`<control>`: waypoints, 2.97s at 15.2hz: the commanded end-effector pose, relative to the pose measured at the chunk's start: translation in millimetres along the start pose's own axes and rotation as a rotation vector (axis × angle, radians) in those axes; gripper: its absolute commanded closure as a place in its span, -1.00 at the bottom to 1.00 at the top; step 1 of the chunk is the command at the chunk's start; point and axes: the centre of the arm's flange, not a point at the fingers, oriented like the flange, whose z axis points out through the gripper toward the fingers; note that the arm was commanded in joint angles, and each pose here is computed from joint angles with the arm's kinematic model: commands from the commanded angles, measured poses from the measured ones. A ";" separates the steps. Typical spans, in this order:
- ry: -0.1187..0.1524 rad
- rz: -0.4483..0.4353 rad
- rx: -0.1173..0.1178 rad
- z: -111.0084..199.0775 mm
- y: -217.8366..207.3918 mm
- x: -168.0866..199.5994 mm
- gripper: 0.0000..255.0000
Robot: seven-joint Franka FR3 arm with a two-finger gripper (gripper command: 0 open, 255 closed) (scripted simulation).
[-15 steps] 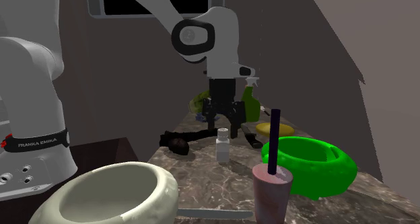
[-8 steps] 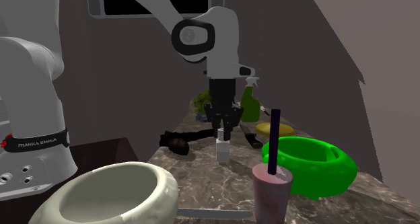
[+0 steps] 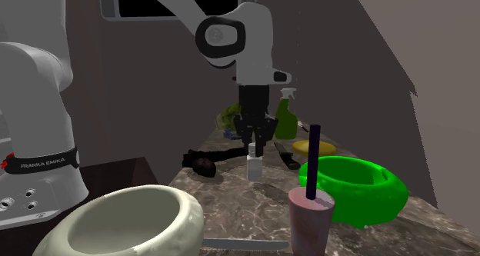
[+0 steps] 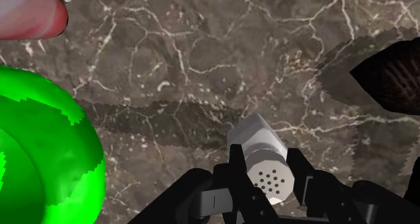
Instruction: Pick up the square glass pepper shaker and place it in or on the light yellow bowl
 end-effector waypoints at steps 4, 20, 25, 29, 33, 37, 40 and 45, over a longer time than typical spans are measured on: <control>0.000 0.000 0.000 -26.1 0.6 0.0 1.00; 0.000 0.000 0.000 -110.5 2.5 -1.6 1.00; 0.000 0.000 0.000 -136.9 3.1 -2.2 1.00; 0.000 0.000 0.000 -158.0 3.6 -2.6 1.00; 0.000 0.000 0.000 -164.2 14.7 -40.5 1.00; 0.000 0.000 0.000 -168.9 29.4 -91.0 1.00; 0.000 0.000 0.000 -172.5 40.4 -128.8 1.00; 0.000 0.000 0.000 -178.4 58.8 -191.9 1.00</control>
